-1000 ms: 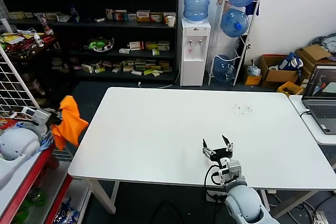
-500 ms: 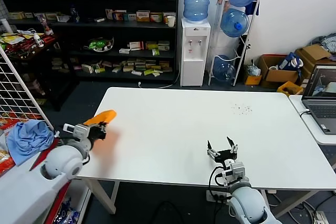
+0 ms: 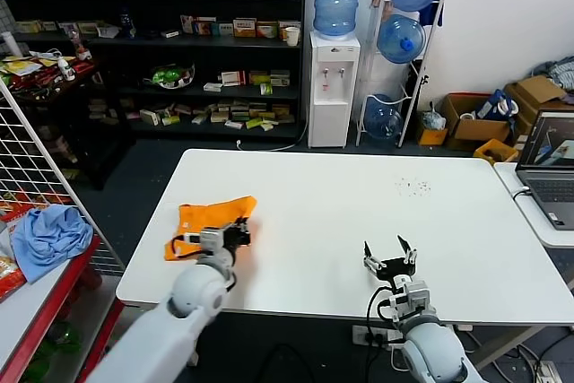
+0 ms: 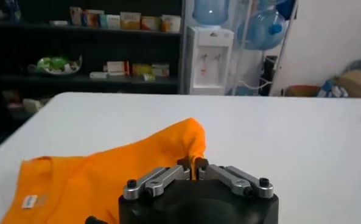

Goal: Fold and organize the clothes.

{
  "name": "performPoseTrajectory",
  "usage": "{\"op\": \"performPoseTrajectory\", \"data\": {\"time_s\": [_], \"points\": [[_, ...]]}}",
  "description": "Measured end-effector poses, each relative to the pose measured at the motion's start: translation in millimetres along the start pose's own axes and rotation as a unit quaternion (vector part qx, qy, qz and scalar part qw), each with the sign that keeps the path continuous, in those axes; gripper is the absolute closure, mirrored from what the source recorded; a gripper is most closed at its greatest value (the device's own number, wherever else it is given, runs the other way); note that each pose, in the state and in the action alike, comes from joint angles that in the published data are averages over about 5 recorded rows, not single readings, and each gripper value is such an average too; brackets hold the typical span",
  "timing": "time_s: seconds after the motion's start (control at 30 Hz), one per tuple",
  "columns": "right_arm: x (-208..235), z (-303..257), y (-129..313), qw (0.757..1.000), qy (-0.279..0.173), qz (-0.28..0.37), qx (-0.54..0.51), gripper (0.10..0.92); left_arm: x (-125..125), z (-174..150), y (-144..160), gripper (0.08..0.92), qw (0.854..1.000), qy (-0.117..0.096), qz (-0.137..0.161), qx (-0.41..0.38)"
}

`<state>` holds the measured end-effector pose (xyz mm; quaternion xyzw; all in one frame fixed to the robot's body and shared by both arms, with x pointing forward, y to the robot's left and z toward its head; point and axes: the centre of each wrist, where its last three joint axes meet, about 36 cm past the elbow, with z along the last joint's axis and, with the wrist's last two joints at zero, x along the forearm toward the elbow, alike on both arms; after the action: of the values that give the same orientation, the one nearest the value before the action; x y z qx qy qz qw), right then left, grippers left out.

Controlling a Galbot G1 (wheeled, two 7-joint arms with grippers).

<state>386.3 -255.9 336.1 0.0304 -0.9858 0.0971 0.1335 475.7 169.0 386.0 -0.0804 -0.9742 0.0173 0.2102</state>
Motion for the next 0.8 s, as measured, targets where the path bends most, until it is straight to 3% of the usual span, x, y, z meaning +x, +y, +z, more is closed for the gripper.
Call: {"op": "performPoseTrajectory", "data": {"time_s": [0.27, 0.5, 0.67, 0.8], "points": [[2.3, -2.7, -15.7, 1.0, 0.0, 0.017, -0.003, 0.2, -18.6, 17.7, -89.9, 0.873, 0.997, -0.018, 0.026, 0.071], [0.3, -7.6, -21.0, 1.0, -0.005, 0.023, -0.007, 0.2, -22.3, 28.3, -136.8, 0.847, 0.991, -0.033, 0.036, 0.126], [0.9, -10.3, -25.2, 1.0, -0.012, 0.025, -0.009, 0.2, -16.3, 34.1, -158.9, 0.713, 0.985, -0.057, 0.059, 0.153], [2.6, -12.7, -28.8, 1.0, -0.014, 0.021, -0.016, 0.2, -5.7, 40.5, -157.8, 0.6, 0.98, -0.085, 0.078, 0.161]]}}
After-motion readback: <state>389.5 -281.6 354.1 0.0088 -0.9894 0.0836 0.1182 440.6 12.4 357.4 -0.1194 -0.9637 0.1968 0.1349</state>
